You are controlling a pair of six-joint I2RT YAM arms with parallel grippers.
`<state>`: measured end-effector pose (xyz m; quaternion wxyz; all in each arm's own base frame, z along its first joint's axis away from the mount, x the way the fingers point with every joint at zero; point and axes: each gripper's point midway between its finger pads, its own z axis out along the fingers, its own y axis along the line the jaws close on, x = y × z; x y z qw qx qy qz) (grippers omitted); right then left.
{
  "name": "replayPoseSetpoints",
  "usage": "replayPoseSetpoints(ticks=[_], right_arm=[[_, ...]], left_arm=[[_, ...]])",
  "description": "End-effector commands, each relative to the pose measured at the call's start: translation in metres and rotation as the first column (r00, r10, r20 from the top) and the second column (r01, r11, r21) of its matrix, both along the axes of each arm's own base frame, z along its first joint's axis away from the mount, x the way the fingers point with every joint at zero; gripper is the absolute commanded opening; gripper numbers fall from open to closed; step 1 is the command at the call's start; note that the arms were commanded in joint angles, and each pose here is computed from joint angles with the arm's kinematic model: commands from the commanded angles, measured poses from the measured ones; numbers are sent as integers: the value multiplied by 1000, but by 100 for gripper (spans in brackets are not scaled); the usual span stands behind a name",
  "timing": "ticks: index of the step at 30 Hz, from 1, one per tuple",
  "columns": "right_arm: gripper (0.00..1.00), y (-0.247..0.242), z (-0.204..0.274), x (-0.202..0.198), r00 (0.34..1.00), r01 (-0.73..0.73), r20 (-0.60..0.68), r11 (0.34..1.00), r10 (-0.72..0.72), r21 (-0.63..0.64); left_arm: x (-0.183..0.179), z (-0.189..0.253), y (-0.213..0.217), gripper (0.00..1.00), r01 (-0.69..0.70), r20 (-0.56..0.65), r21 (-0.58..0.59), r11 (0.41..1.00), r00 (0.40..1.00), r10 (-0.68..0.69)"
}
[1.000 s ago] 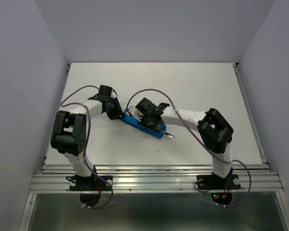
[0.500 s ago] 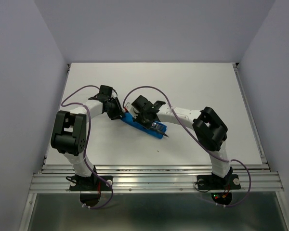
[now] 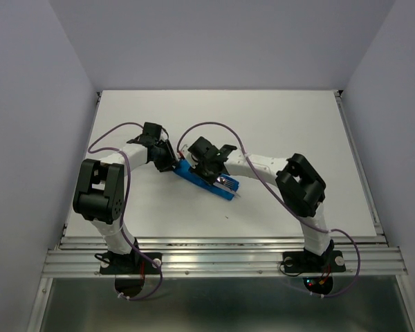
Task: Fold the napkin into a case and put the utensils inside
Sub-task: Stuff the knife into the folded napkin.
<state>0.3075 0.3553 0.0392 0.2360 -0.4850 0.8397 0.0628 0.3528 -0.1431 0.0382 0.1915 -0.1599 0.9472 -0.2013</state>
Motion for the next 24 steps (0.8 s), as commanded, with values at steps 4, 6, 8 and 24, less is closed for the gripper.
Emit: replayPoseSetpoints(ticks=[4, 6, 8, 24], right_arm=[[33, 3, 64, 8, 988, 47, 139, 990, -65, 134], [33, -4, 62, 4, 986, 60, 144, 989, -79, 137], [34, -18, 65, 4, 985, 84, 137, 983, -107, 161], [40, -81, 37, -35, 980, 198, 0, 966, -201, 168]], left_arm=[[1, 10, -5, 43, 20, 27, -19, 1000, 999, -19], [0, 10, -5, 43, 22, 25, -19, 1000, 999, -21], [0, 11, -5, 43, 20, 27, -17, 1000, 999, -20], [0, 8, -5, 43, 21, 20, -17, 1000, 1000, -20]])
